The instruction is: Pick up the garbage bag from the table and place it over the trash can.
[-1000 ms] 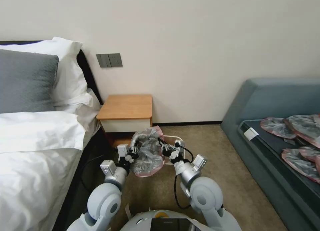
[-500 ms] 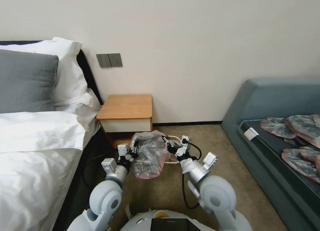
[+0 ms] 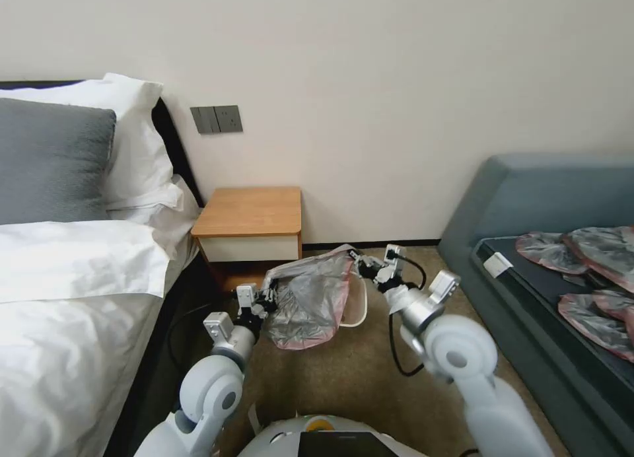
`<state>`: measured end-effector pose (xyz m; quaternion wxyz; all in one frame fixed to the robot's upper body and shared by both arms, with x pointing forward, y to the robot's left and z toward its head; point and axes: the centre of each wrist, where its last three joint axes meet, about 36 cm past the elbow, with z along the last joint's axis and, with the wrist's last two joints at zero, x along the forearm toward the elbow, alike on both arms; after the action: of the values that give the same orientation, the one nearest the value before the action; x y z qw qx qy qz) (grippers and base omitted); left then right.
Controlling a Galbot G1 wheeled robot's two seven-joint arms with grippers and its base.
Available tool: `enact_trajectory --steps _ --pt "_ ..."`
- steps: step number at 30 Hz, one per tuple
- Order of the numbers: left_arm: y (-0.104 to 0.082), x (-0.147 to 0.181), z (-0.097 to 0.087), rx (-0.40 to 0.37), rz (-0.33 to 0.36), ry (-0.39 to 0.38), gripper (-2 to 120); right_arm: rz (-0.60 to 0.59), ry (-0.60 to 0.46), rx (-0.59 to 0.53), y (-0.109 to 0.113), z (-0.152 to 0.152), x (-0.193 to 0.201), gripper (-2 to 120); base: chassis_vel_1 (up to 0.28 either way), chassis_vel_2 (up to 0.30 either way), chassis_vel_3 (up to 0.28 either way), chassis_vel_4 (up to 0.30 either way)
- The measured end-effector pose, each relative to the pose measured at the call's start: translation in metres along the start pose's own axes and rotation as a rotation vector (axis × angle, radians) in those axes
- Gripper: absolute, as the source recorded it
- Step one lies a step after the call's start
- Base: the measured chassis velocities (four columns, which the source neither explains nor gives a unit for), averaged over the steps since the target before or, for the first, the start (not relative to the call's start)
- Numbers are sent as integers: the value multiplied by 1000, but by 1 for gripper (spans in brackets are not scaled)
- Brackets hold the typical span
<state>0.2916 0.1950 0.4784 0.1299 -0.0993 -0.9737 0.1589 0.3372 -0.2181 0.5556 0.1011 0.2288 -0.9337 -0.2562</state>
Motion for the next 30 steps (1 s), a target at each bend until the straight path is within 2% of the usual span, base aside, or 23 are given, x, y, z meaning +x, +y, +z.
enact_trajectory --steps 8,12,14,15,17,18,20,21,23,24,27,28,29,30 --pt "2 -4 -1 17 36 -16 5 20 39 31 -20 -19 -13 0 0 0 0 0" --pt "4 -8 0 28 45 -24 5 29 92 21 -30 -24 -21 0 0 0 0 0" --pt "6 -10 -1 44 47 -28 5 48 120 1 -35 -27 -24 9 0 0 0 0" --pt "6 -10 -1 44 47 -28 5 48 120 1 -35 -27 -24 9 0 0 0 0" --pt "9 -14 -2 65 50 -29 5 65 140 -48 -35 -33 -23 21 0 0 0 0" --pt "9 -14 -2 65 50 -29 5 65 140 -48 -35 -33 -23 21 0 0 0 0" --pt "13 -18 -4 82 43 -32 5 68 144 -89 -33 -40 -19 32 0 0 0 0" --pt "13 -18 -4 82 43 -32 5 68 144 -89 -33 -40 -19 32 0 0 0 0" --pt "18 -20 -6 96 34 -33 5 68 147 -136 -32 -48 -14 42 0 0 0 0" --pt "18 -20 -6 96 34 -33 5 68 147 -136 -32 -48 -14 42 0 0 0 0" --pt "22 -23 -7 117 35 -32 5 71 150 -158 -33 -54 -11 55 0 0 0 0" --pt "22 -23 -7 117 35 -32 5 71 150 -158 -33 -54 -11 55 0 0 0 0" --pt "23 -23 -7 129 34 -31 5 73 148 -159 -34 -56 -10 64 0 0 0 0" --pt "24 -24 -7 131 33 -30 5 72 146 -160 -33 -57 -9 68 0 0 0 0"
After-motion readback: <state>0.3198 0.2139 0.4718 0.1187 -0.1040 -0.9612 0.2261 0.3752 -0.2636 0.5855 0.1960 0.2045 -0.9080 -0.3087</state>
